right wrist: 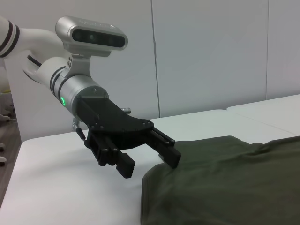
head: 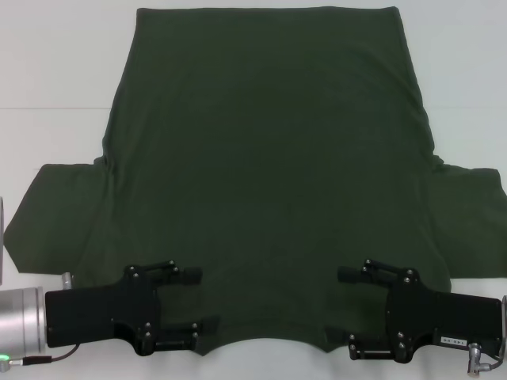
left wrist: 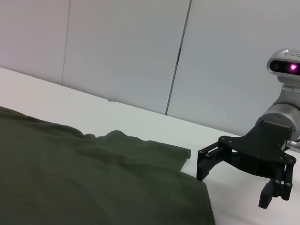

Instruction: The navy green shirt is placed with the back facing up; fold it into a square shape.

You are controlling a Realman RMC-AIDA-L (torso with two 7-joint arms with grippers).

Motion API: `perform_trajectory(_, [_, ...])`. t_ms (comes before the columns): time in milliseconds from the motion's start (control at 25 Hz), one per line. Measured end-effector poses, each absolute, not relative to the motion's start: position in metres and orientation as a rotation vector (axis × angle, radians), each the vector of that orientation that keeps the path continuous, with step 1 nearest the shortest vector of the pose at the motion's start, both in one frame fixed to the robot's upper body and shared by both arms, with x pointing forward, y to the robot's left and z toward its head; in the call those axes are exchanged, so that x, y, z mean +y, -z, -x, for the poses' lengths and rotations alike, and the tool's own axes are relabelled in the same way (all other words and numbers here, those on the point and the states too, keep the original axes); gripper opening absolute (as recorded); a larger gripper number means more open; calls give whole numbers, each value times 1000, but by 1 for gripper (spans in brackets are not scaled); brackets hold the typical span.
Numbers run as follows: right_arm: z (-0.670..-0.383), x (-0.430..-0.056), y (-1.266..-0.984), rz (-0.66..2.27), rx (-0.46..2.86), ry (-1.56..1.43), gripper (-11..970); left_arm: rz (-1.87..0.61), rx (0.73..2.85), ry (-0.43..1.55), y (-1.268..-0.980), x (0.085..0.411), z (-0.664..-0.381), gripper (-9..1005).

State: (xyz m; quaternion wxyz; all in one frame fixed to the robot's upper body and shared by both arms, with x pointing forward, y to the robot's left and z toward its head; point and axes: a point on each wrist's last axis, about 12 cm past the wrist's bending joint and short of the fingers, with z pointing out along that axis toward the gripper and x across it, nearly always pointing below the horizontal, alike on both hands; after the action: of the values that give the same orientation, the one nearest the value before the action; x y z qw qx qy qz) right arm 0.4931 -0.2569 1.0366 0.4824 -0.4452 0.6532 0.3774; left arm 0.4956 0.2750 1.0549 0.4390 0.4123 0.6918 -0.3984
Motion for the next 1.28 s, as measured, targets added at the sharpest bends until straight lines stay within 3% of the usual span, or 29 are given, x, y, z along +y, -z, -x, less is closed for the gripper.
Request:
perform_trajectory(680, [-494,-257,-1037,1075,1599,-929,912,-993,1728,994,-1056,277,-497,800])
perform_trajectory(1000, [-496,-258,-1038,1028,1609,-922,911,-789,1862,1098,-1063,285,-505,800])
perform_trajectory(1280, [-500,-258,-1039,1016,1619,-919,911,-392,2052,1180,-1082,314,-527,800])
